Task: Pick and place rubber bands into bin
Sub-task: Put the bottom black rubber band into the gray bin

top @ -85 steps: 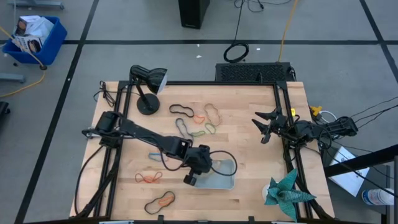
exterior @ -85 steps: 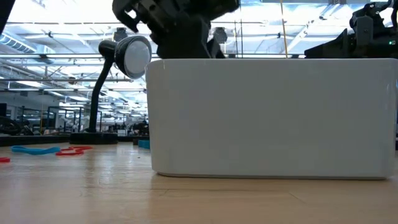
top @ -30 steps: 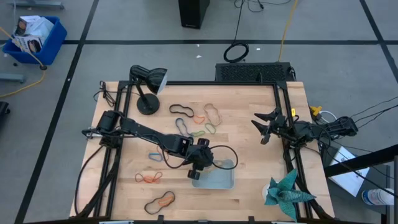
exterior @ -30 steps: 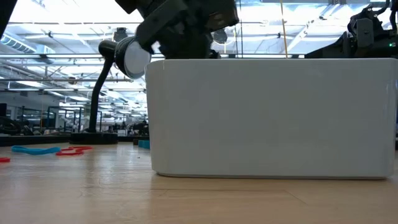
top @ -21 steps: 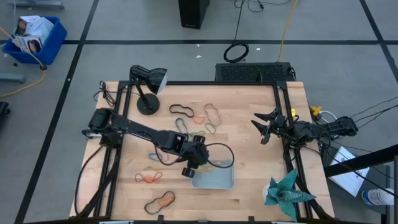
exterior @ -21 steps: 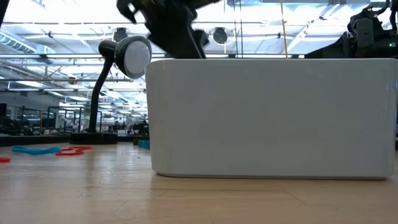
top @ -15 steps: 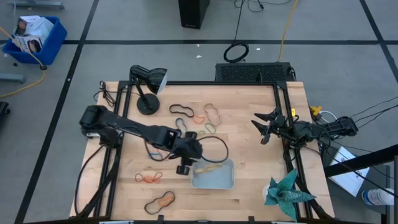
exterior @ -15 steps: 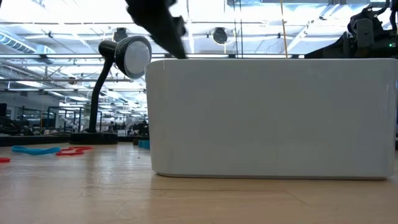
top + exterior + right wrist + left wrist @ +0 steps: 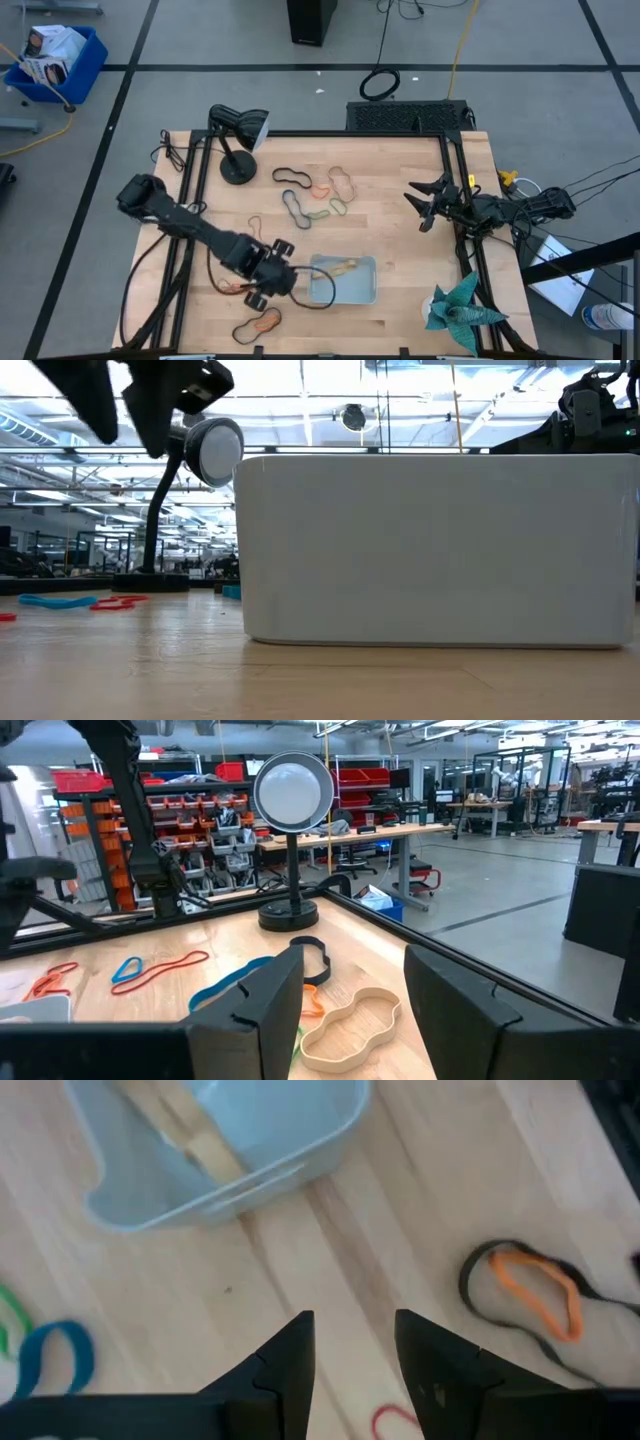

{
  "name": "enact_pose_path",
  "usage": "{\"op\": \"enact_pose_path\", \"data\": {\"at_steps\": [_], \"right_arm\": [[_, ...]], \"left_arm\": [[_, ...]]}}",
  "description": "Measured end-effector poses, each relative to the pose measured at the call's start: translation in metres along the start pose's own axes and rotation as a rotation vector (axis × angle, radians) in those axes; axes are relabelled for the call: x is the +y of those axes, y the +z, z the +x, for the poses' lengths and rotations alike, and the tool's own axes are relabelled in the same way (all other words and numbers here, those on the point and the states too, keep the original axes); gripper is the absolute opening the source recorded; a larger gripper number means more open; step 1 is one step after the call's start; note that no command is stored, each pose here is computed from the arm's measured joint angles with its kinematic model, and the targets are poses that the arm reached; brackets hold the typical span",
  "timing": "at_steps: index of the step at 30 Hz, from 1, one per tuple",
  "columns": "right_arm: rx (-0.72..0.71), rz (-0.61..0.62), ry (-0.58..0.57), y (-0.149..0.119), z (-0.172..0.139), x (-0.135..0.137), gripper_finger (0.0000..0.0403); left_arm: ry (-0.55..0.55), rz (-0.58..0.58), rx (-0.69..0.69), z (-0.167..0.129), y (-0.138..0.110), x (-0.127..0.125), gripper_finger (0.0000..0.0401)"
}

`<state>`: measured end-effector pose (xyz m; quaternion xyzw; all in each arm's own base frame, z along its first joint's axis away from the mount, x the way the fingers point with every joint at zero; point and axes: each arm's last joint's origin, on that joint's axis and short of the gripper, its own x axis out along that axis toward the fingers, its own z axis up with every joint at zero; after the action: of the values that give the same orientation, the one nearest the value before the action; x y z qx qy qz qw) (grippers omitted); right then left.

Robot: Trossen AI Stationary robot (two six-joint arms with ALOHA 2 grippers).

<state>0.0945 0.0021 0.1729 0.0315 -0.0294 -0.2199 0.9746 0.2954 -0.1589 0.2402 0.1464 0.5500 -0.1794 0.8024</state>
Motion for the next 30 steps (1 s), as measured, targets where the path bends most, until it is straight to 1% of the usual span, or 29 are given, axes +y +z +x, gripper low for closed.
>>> {"op": "enact_pose_path", "data": {"at_steps": [3, 7, 10, 15, 19, 24, 30], "right_arm": [[0.0, 0.0, 0.0, 0.0, 0.0, 0.0, 0.0169], [0.0, 0.024, 0.0, 0.0, 0.0, 0.0, 0.0169], [0.0, 0.027, 0.0, 0.0, 0.0, 0.0, 0.0169], [0.0, 0.027, 0.0, 0.0, 0.0, 0.0, 0.0169], [0.0, 0.027, 0.0, 0.0, 0.0, 0.0, 0.0169], [0.0, 0.027, 0.0, 0.0, 0.0, 0.0, 0.0169], [0.0, 0.026, 0.0, 0.0, 0.0, 0.0, 0.0169]], "left_arm": [[0.014, 0.016, -0.011, 0.013, -0.007, -0.01, 0.0147], [-0.017, 0.043, -0.09, 0.028, -0.011, -0.023, 0.0147], [-0.026, 0.052, -0.093, 0.034, -0.016, -0.03, 0.0147], [-0.039, -0.006, -0.108, 0.038, -0.017, -0.036, 0.0147], [-0.046, 0.013, -0.159, 0.048, -0.011, -0.043, 0.0147], [-0.054, -0.059, -0.09, 0.067, -0.014, -0.048, 0.0147], [-0.085, -0.077, -0.038, 0.08, -0.018, -0.051, 0.0147]]}}
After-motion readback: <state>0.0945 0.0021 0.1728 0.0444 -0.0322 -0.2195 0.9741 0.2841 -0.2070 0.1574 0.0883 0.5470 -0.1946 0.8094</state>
